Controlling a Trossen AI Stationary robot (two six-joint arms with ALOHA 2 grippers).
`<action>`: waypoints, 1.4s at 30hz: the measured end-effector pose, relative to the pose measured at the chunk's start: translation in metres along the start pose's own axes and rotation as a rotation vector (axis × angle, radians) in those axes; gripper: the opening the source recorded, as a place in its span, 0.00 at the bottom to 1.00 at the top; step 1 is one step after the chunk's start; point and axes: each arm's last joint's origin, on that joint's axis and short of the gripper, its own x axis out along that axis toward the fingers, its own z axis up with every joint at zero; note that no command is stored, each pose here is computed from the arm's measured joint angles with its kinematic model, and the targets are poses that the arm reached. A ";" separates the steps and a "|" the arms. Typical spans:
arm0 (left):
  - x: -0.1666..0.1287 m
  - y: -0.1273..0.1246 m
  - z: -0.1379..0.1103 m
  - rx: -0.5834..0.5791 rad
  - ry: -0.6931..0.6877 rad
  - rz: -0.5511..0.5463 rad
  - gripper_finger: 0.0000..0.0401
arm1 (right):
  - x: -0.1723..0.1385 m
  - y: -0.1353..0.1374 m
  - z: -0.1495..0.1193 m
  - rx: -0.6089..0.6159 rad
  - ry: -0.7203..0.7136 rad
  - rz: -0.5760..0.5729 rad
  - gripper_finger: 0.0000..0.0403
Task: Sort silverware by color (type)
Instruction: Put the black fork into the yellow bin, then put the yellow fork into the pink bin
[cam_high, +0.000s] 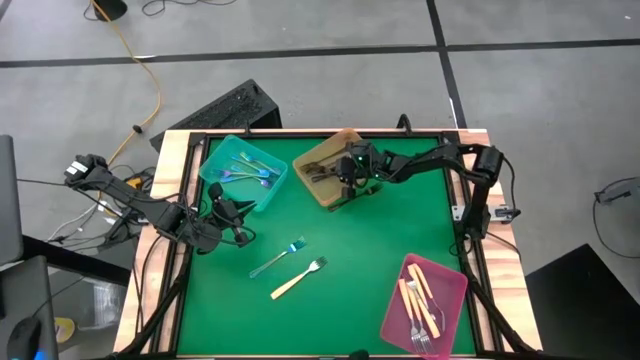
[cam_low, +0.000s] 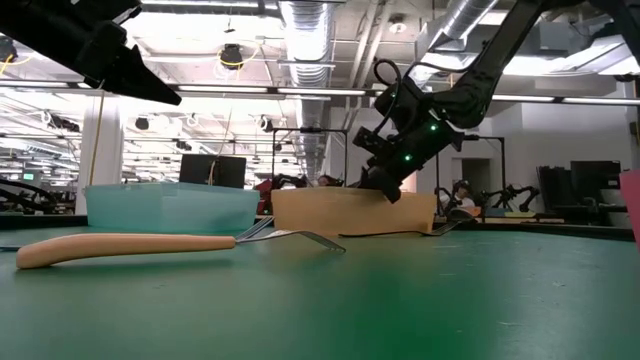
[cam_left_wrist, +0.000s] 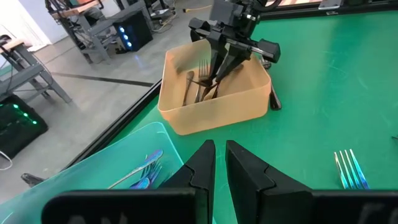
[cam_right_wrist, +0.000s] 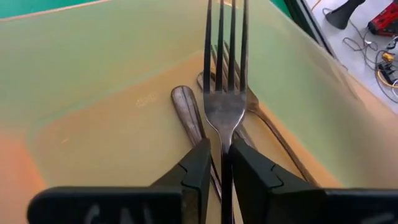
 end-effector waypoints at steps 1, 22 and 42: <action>0.000 0.000 0.000 0.001 0.000 0.000 0.06 | 0.000 0.000 0.000 -0.001 -0.005 -0.002 0.22; 0.000 0.000 0.000 -0.001 0.000 -0.002 0.06 | -0.006 -0.025 0.061 0.075 -0.044 -0.007 0.39; 0.000 0.000 0.000 -0.015 0.004 -0.010 0.06 | -0.079 0.035 0.123 0.009 0.573 0.366 0.38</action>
